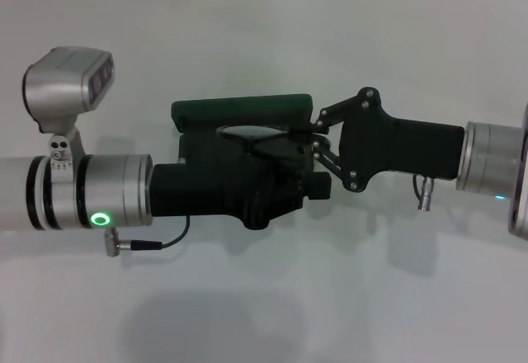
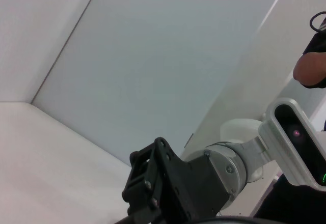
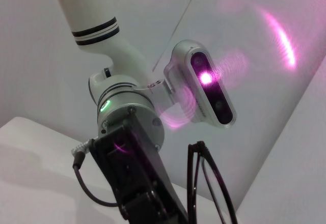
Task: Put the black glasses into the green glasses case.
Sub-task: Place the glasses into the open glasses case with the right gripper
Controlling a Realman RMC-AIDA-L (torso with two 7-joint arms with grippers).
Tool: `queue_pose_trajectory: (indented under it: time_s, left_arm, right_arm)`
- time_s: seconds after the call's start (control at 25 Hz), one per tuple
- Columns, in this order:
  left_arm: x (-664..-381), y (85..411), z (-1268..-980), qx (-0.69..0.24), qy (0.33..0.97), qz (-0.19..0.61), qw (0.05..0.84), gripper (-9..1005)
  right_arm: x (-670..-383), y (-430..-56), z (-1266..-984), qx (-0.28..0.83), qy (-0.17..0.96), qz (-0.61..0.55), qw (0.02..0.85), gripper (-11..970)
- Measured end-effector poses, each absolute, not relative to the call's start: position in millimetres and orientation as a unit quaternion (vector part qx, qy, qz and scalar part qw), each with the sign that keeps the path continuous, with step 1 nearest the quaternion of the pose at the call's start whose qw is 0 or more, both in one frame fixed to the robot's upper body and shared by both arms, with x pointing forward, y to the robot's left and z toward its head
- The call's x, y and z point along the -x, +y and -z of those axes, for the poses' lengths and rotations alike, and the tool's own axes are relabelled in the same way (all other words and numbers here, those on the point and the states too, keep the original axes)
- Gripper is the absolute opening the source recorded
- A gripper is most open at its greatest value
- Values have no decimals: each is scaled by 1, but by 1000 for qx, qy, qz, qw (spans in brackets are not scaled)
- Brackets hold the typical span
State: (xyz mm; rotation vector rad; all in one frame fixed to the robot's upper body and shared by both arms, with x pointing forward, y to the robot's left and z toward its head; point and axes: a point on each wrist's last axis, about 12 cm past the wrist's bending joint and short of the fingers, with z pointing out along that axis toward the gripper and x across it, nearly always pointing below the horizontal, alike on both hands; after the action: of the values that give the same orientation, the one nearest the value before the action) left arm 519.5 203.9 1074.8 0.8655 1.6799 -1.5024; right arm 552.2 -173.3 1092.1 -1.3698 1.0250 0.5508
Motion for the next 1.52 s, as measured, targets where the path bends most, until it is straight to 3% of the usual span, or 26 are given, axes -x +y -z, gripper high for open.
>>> queue_pose_trajectory:
  time_s: [1.16, 1.52]
  left_arm:
    - [-522, 206, -1077, -332, 649, 579, 365, -1]
    - [-508, 237, -1061, -300, 686, 546, 377, -1]
  right_arm:
    - [-554, -174, -1094, 597, 444, -235, 626, 107]
    - [-568, -170, -1098, 587, 461, -211, 631, 110]
